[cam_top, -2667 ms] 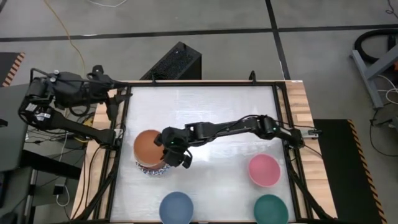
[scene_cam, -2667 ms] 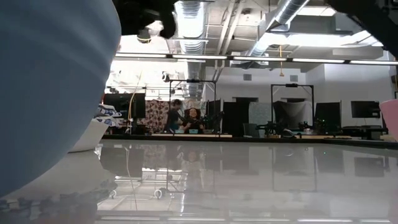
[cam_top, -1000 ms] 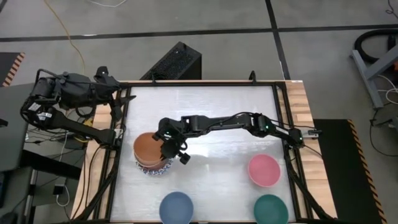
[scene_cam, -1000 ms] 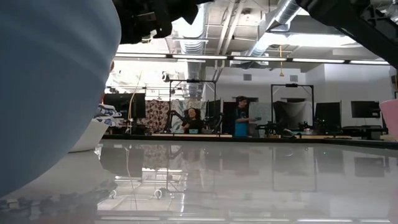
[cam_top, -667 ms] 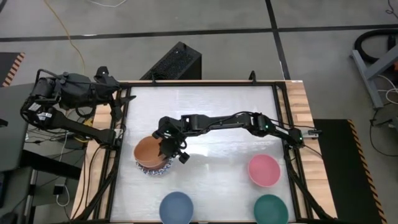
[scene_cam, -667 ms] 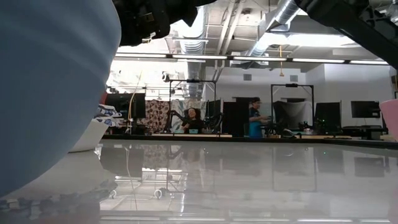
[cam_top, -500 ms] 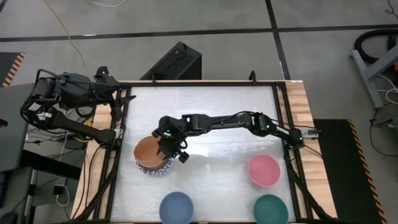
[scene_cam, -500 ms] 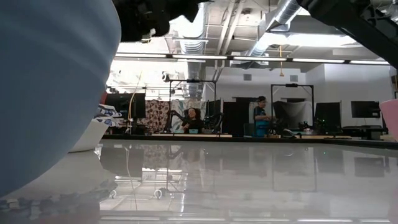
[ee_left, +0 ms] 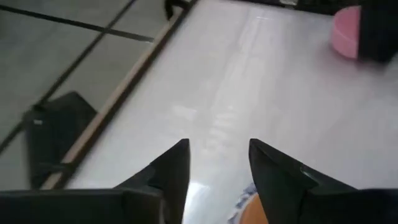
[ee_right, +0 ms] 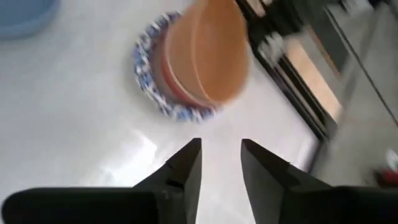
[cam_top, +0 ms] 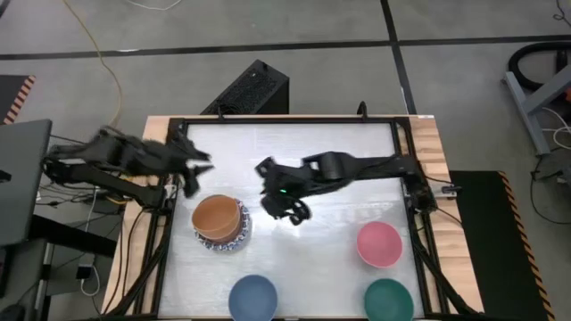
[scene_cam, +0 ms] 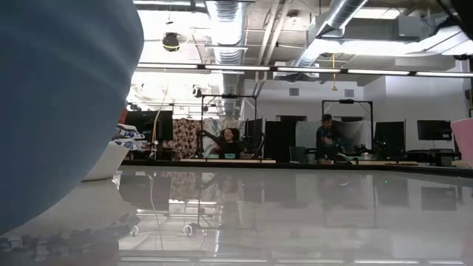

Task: Nest bowls inside each other
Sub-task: Stack the light orange bowl into the white bowl

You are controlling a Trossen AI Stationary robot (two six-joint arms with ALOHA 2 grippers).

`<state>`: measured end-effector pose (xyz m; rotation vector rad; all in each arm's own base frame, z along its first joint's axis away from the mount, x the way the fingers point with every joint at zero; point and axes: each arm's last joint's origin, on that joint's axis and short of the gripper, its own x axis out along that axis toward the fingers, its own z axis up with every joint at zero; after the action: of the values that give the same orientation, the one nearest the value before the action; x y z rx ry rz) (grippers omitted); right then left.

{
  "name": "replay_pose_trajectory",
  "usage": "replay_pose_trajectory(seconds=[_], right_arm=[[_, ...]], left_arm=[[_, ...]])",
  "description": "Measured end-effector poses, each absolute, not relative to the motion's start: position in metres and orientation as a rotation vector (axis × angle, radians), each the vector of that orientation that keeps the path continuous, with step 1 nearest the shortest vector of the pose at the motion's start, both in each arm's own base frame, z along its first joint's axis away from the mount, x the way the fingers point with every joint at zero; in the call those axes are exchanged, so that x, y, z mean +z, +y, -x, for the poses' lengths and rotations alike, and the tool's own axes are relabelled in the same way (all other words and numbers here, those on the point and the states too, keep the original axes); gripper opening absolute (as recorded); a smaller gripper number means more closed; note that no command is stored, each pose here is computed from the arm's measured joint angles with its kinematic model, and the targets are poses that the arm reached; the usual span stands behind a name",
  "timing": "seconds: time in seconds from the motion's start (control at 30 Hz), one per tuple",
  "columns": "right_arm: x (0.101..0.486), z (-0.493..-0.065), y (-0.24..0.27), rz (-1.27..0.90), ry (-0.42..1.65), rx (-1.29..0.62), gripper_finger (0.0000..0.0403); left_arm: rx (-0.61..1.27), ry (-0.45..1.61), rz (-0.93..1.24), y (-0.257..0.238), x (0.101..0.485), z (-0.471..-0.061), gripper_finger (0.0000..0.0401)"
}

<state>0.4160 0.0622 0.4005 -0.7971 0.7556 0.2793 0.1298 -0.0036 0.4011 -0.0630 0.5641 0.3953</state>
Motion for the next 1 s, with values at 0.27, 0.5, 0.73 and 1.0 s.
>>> replay_pose_trajectory(seconds=[0.27,0.5,0.73,1.0], right_arm=[[0.455,-0.344,0.082,0.719,0.767,-0.029,0.0084],[0.455,-0.322,0.088,0.719,0.849,-0.144,0.0048],[0.433,-0.320,0.093,0.679,0.961,-0.217,0.0008],[0.397,-0.326,0.107,0.678,1.031,-0.266,0.0022]], left_arm=[[0.393,0.468,0.130,-0.039,0.314,-0.158,0.0074],[0.402,0.366,0.150,-0.082,0.280,-0.160,0.0005],[0.456,0.240,0.140,-0.127,0.264,-0.158,0.0000],[0.462,0.234,0.097,-0.154,0.240,-0.169,0.0000]])
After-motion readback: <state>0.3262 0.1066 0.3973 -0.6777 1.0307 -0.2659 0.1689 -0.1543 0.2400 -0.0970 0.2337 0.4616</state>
